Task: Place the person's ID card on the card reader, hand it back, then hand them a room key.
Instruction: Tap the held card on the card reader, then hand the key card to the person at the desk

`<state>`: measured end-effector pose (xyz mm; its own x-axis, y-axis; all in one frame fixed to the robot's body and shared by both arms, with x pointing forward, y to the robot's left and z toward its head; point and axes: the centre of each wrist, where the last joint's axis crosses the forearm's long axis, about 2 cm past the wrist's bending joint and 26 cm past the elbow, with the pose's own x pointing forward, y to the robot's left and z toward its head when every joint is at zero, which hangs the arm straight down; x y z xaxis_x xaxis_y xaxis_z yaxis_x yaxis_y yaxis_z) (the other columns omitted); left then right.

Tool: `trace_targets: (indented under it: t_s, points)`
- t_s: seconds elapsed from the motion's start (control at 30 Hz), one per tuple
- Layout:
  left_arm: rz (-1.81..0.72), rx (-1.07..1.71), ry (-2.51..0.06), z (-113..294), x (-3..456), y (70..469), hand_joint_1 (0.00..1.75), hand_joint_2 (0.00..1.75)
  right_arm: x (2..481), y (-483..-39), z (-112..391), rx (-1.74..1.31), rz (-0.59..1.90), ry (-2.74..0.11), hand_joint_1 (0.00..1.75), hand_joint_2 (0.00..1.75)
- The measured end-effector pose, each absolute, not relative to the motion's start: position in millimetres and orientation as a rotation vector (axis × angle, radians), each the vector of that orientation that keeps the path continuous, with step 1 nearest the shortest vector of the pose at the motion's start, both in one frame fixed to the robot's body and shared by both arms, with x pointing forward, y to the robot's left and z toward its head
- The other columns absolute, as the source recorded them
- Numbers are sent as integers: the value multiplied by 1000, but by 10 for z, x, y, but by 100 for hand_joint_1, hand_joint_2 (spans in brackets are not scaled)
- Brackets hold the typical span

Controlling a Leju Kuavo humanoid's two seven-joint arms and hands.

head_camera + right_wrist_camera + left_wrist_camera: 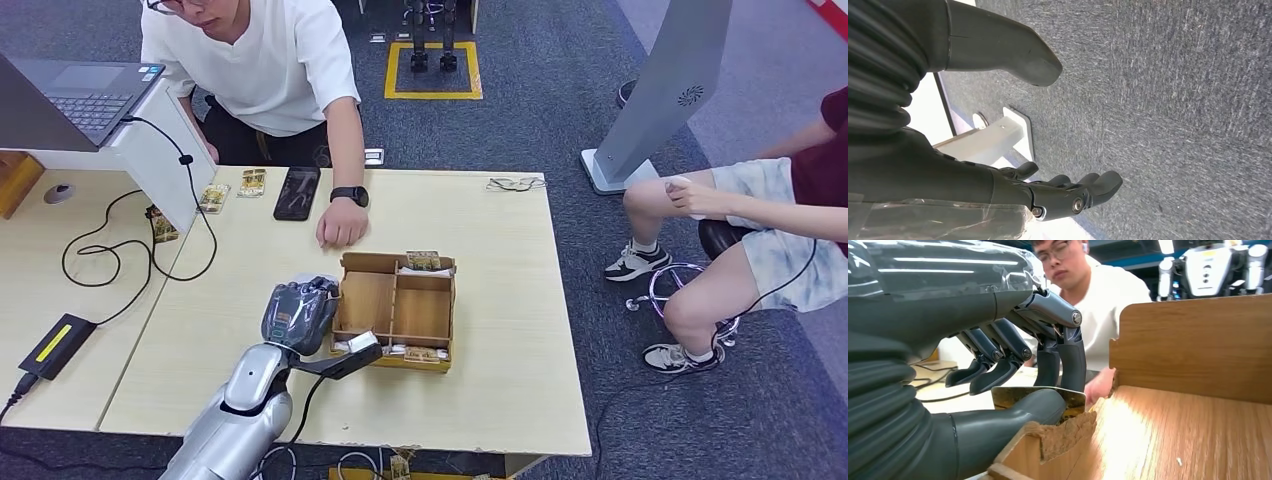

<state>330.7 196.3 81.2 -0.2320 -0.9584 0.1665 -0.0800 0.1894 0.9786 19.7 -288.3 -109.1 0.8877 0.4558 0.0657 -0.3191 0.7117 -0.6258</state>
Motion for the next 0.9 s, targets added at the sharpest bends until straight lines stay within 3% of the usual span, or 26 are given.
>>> trace_targets:
  t_s: [0.9]
  points:
    - [-1273, 946, -1526, 801, 3323, 2002, 175, 175, 213, -2887, -1090, -653, 455, -230, 0, 175]
